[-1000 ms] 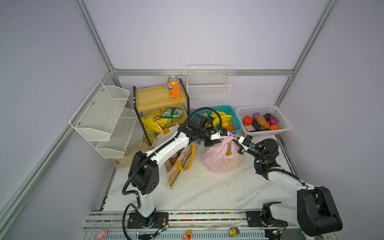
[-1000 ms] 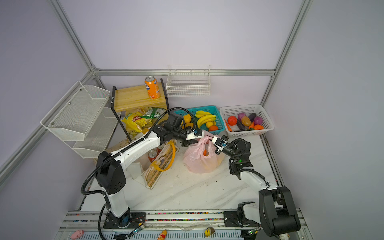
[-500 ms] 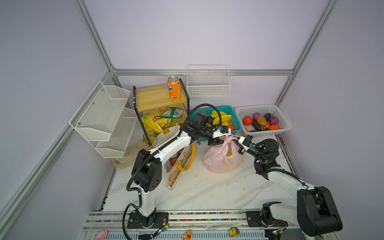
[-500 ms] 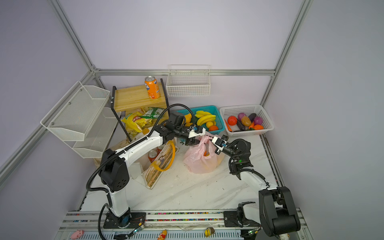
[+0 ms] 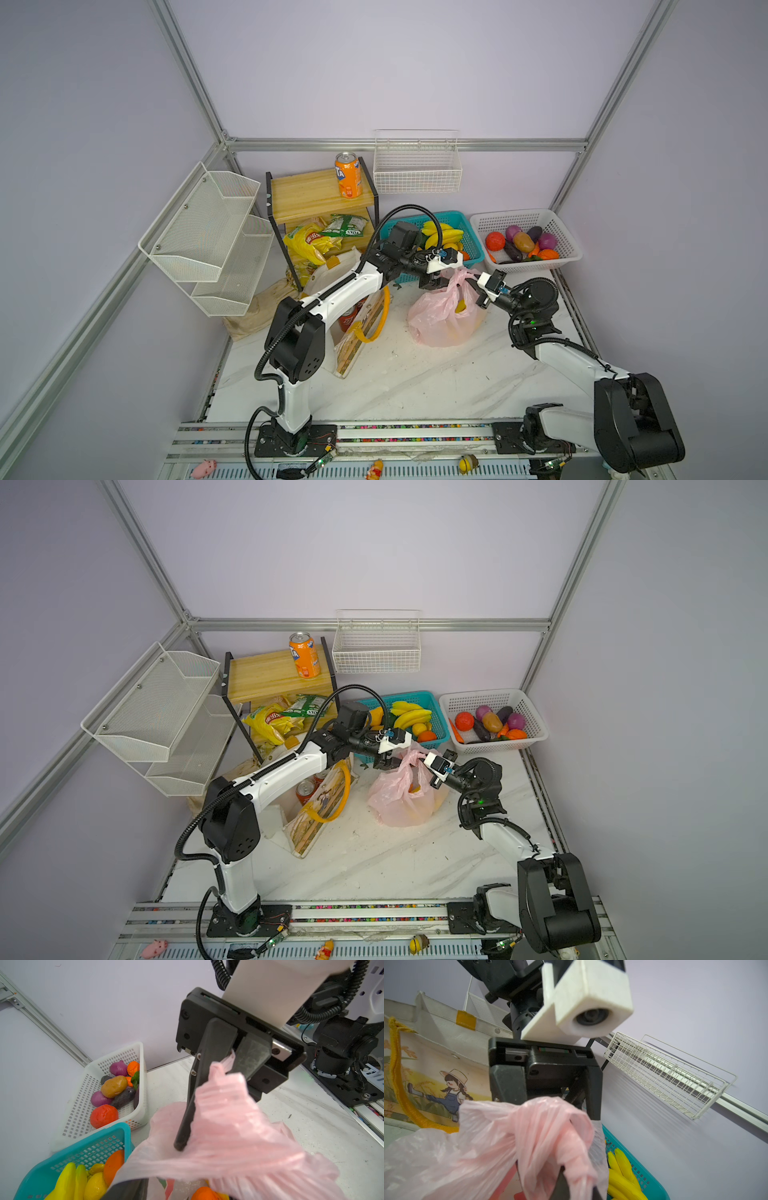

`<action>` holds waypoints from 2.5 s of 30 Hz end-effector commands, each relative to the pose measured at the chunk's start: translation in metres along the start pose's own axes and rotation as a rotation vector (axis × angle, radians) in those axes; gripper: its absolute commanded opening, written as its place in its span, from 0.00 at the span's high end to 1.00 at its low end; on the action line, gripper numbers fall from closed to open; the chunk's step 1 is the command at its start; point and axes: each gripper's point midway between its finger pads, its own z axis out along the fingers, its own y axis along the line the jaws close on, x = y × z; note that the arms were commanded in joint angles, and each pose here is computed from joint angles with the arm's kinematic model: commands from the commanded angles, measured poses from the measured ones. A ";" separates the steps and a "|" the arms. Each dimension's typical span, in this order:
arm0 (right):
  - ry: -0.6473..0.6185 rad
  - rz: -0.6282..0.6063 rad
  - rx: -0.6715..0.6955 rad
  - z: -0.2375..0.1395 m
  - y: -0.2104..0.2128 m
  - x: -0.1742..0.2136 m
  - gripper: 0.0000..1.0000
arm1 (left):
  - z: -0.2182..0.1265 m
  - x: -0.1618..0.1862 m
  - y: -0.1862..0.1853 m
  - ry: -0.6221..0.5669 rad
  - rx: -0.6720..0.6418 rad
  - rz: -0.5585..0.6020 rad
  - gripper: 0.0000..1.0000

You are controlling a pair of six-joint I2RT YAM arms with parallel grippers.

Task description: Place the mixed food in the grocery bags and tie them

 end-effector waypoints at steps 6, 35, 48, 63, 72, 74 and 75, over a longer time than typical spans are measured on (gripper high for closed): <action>-0.065 -0.070 0.025 0.000 -0.012 -0.028 1.00 | 0.006 0.014 -0.002 0.022 0.015 -0.042 0.44; -0.027 -0.067 0.028 0.001 -0.013 -0.016 1.00 | 0.003 -0.009 -0.017 -0.127 0.076 -0.076 0.51; -0.007 -0.071 0.030 0.002 -0.013 -0.012 1.00 | -0.008 -0.017 -0.016 -0.162 0.012 -0.101 0.51; -0.005 -0.071 0.032 0.002 -0.013 -0.011 1.00 | -0.006 -0.008 -0.010 -0.137 -0.021 -0.120 0.72; -0.003 -0.075 0.037 0.001 -0.014 -0.011 1.00 | -0.007 0.005 -0.007 -0.078 -0.054 -0.107 0.87; -0.001 -0.075 0.039 0.001 -0.015 -0.011 1.00 | -0.008 0.007 -0.006 -0.069 -0.063 -0.104 0.91; 0.000 -0.075 0.038 0.001 -0.015 -0.011 1.00 | -0.009 0.007 -0.005 -0.067 -0.070 -0.102 0.93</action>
